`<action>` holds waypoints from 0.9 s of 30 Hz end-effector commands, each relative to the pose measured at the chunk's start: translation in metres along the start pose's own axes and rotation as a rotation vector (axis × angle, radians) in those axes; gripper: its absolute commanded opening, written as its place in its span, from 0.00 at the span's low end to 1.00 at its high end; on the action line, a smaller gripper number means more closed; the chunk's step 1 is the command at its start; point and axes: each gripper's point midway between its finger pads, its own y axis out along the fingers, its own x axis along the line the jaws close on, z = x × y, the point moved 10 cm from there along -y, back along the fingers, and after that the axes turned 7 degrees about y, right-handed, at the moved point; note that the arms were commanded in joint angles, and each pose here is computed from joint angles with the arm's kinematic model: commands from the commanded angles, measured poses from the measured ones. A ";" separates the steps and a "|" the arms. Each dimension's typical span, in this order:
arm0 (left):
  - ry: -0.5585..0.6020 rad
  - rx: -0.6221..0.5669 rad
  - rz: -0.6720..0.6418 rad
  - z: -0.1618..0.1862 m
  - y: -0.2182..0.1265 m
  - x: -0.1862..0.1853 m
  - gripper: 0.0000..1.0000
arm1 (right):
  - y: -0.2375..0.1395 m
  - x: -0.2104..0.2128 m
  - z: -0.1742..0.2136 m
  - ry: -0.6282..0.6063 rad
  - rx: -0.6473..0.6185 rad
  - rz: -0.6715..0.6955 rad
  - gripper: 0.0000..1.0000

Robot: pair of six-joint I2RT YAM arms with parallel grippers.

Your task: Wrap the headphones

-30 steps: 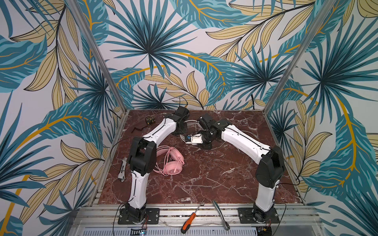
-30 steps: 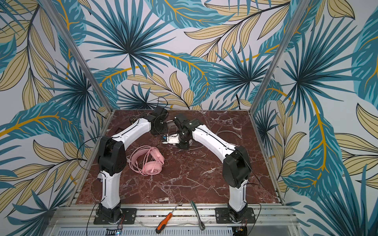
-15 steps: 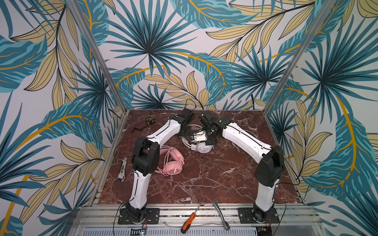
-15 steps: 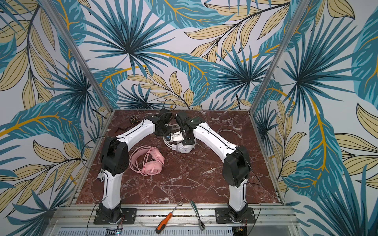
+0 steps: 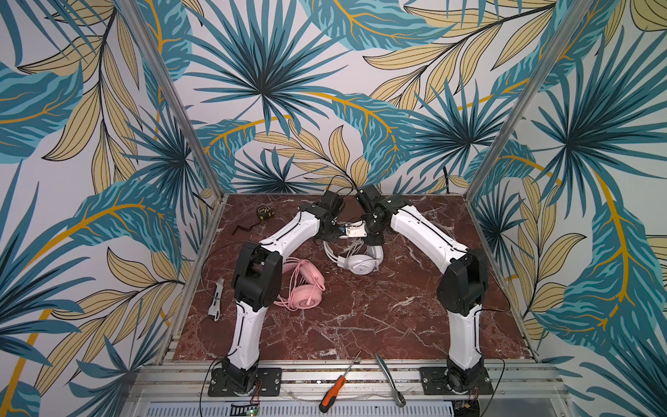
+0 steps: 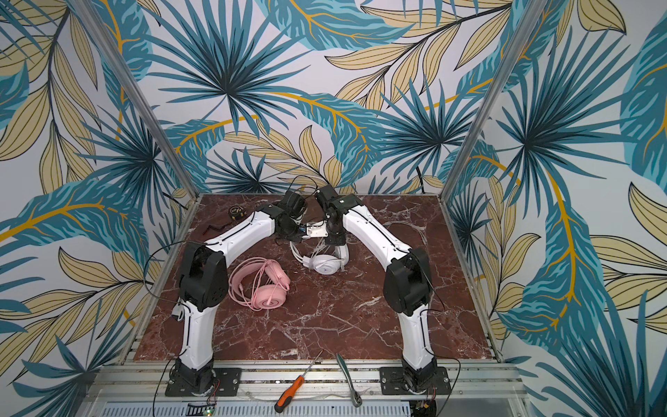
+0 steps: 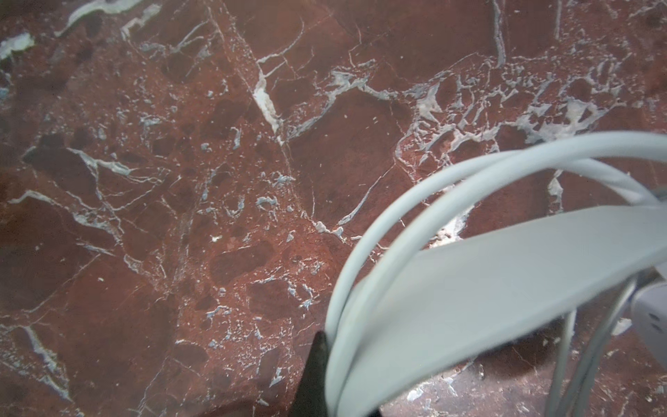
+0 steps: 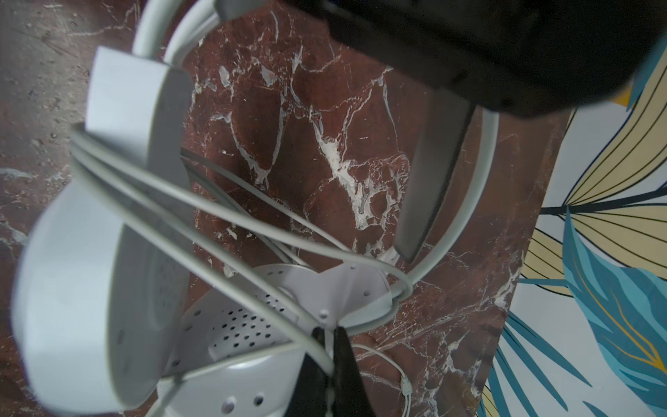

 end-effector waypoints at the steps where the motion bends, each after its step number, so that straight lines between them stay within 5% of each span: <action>1: 0.101 -0.016 0.061 0.000 -0.018 -0.009 0.00 | 0.008 -0.016 0.011 0.095 -0.020 0.003 0.02; 19: 0.175 -0.032 0.158 0.008 -0.032 -0.015 0.00 | 0.033 -0.045 0.056 0.523 -0.150 -0.131 0.30; 27: 0.188 -0.053 0.231 0.008 -0.040 -0.019 0.00 | 0.062 -0.044 0.084 0.574 -0.156 -0.151 0.34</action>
